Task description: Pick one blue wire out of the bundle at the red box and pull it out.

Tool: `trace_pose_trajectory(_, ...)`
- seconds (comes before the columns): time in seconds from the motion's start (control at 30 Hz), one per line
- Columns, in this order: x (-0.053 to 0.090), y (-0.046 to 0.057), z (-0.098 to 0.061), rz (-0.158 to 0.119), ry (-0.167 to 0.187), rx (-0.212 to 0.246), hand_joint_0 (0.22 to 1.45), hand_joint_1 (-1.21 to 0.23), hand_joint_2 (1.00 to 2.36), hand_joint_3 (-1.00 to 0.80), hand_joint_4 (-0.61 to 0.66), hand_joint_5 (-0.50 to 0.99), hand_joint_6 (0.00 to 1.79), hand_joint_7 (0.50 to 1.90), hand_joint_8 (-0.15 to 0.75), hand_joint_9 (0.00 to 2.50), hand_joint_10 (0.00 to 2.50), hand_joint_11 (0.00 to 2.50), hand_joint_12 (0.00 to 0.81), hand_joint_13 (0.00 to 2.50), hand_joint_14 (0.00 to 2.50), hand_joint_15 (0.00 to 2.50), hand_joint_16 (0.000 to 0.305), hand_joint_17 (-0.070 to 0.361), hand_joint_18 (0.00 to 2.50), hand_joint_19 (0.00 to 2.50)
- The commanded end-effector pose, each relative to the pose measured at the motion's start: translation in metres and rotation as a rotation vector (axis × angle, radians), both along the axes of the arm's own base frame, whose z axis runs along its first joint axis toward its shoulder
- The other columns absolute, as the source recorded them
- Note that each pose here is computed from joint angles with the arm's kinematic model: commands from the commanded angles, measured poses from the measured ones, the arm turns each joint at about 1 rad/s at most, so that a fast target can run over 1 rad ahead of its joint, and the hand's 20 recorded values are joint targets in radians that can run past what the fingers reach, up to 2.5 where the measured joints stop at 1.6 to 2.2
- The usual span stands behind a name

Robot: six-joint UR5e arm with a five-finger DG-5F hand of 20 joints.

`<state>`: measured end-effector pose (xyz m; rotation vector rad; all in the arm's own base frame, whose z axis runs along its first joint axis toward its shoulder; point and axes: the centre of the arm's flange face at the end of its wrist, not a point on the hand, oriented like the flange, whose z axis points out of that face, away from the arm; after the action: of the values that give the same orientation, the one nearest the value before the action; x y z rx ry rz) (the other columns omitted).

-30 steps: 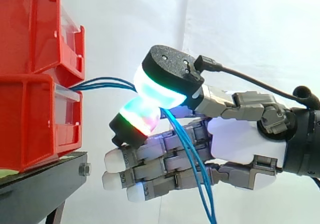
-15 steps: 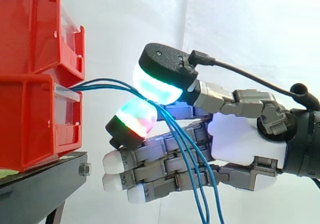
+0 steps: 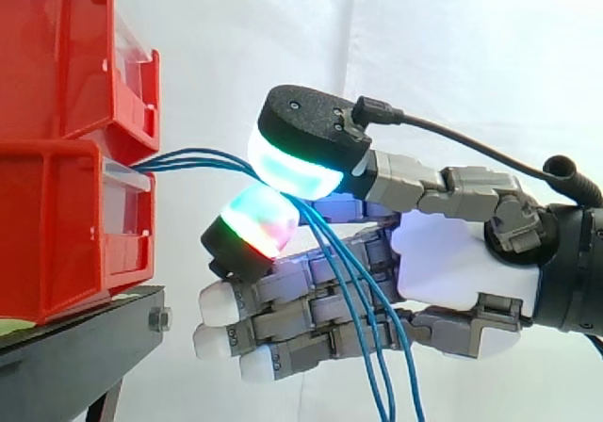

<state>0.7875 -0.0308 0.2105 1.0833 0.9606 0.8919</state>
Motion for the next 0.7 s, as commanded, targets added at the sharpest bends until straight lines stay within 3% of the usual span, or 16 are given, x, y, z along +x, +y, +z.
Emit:
trace_pose_trajectory(0.0, -0.0001, 0.0002, -0.0003, 0.0, 0.0, 0.0, 0.63, -0.88, 1.01, -0.33, 0.2, -0.13, 0.71, 1.08, 0.213, 0.98, 0.02, 0.59, 0.318, 0.64, 0.02, 0.38, 0.051, 0.114, 0.44, 0.5)
trace_pose_trajectory(0.2, -0.0001, 0.0002, -0.0003, 0.0, 0.0, 0.0, 0.6, -0.84, 1.0, -0.49, 0.23, -0.08, 0.65, 1.23, 0.203, 1.04, 0.02, 0.53, 0.314, 0.65, 0.02, 0.37, 0.05, 0.112, 0.44, 0.51)
trace_pose_trajectory(0.37, 0.0005, 0.0003, -0.0004, 0.0, -0.003, 0.001, 0.6, -0.65, 1.01, -0.36, 0.24, -0.02, 0.51, 1.49, 0.184, 1.13, 0.02, 0.42, 0.298, 0.68, 0.02, 0.37, 0.047, 0.107, 0.44, 0.54)
trace_pose_trajectory(0.43, 0.0005, 0.0003, -0.0004, 0.0, -0.003, 0.001, 0.58, -0.6, 1.01, -0.29, 0.24, -0.02, 0.5, 1.45, 0.18, 1.15, 0.02, 0.39, 0.3, 0.7, 0.02, 0.38, 0.048, 0.107, 0.44, 0.56)
trace_pose_trajectory(0.5, 0.0002, 0.0002, -0.0011, 0.0, -0.002, 0.0, 0.56, -0.5, 1.01, -0.26, 0.28, -0.01, 0.5, 1.36, 0.216, 1.21, 0.01, 0.31, 0.354, 0.75, 0.02, 0.34, 0.062, 0.139, 0.53, 0.52)
trace_pose_trajectory(0.67, 0.0002, 0.0002, -0.0011, 0.0, -0.002, 0.0, 0.53, -0.39, 1.01, -0.33, 0.26, -0.02, 0.5, 1.27, 0.206, 1.19, 0.01, 0.27, 0.342, 0.72, 0.01, 0.34, 0.06, 0.135, 0.49, 0.54)
